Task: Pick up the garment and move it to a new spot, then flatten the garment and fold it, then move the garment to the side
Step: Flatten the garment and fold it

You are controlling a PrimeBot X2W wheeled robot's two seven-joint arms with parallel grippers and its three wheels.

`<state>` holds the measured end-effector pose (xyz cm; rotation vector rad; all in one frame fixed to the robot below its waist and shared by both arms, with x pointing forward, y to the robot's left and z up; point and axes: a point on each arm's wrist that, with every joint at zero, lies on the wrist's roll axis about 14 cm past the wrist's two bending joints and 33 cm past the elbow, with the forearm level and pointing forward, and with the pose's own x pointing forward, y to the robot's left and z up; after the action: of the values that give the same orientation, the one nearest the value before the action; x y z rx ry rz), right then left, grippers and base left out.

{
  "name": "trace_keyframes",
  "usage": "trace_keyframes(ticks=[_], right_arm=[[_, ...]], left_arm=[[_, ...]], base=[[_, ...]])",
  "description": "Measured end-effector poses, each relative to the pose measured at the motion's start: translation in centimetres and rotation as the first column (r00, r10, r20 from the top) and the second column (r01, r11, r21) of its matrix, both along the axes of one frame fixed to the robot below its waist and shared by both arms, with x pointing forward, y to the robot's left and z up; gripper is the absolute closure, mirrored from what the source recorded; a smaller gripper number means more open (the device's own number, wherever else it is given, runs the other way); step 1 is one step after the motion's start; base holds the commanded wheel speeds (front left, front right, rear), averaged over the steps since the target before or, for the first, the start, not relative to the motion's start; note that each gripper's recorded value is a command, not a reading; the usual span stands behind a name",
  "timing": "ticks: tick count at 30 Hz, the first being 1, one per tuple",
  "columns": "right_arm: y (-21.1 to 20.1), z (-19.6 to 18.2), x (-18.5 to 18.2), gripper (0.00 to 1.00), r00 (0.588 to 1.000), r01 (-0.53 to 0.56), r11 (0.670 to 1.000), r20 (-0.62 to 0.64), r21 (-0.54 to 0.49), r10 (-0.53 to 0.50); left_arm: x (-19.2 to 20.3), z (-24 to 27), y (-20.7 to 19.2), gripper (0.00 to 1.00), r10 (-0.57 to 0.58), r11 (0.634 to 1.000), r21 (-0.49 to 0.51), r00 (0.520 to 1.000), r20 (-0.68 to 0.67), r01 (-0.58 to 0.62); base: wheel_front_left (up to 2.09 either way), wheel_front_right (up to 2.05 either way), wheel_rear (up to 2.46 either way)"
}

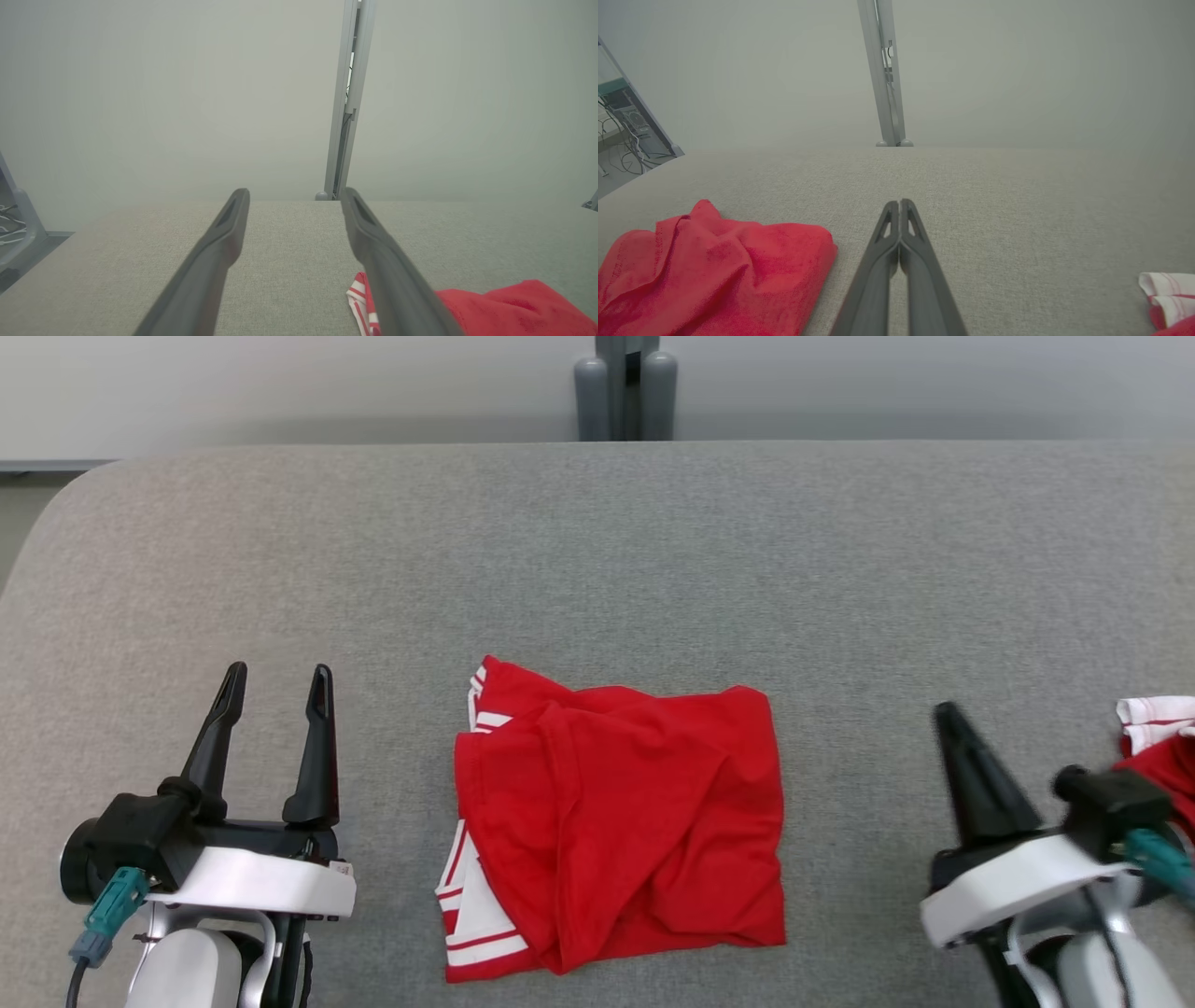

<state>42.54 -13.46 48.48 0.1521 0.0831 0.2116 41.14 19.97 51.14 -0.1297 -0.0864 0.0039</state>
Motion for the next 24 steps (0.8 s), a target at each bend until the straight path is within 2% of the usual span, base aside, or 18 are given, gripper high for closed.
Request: trace_keyframes(ticks=[5,10,11,18,19,24], right_arm=[[5.5,-2.9,-0.4,1.0,0.983,-0.16,0.987,-0.093,0.022,0.161],[10.1,-5.3,-1.0,1.0,0.941,-0.294,0.955,-0.164,0.041,0.296],[13.8,-6.0,-1.2,1.0,0.899,-0.395,0.917,-0.179,0.059,0.399],[18.1,-8.0,-1.3,1.0,0.818,-0.526,0.85,-0.248,0.041,0.518],[19.1,-8.3,-1.3,1.0,0.798,-0.557,0.83,-0.26,0.029,0.544],[21.2,-8.3,-1.3,1.0,0.759,-0.614,0.789,-0.258,0.02,0.598]], left_arm=[[-0.4,-0.2,1.0,0.0,0.03,1.0,-0.006,1.0,-0.007,-0.03],[-0.8,-0.7,1.9,0.0,0.061,0.998,-0.012,0.998,-0.017,-0.061],[-1.0,-1.0,2.3,0.0,0.077,0.997,-0.017,0.997,-0.027,-0.077],[-1.0,-1.2,2.8,0.0,0.094,0.995,-0.024,0.995,-0.031,-0.095],[-1.1,-1.2,3.0,0.0,0.1,0.995,-0.025,0.994,-0.032,-0.101],[-1.5,-1.5,3.4,0.0,0.113,0.993,-0.026,0.993,-0.041,-0.115]], base=[[0.0,0.0,0.0],[0.0,0.0,0.0],[0.0,0.0,0.0],[0.0,0.0,0.0],[0.0,0.0,0.0],[0.0,0.0,0.0]])
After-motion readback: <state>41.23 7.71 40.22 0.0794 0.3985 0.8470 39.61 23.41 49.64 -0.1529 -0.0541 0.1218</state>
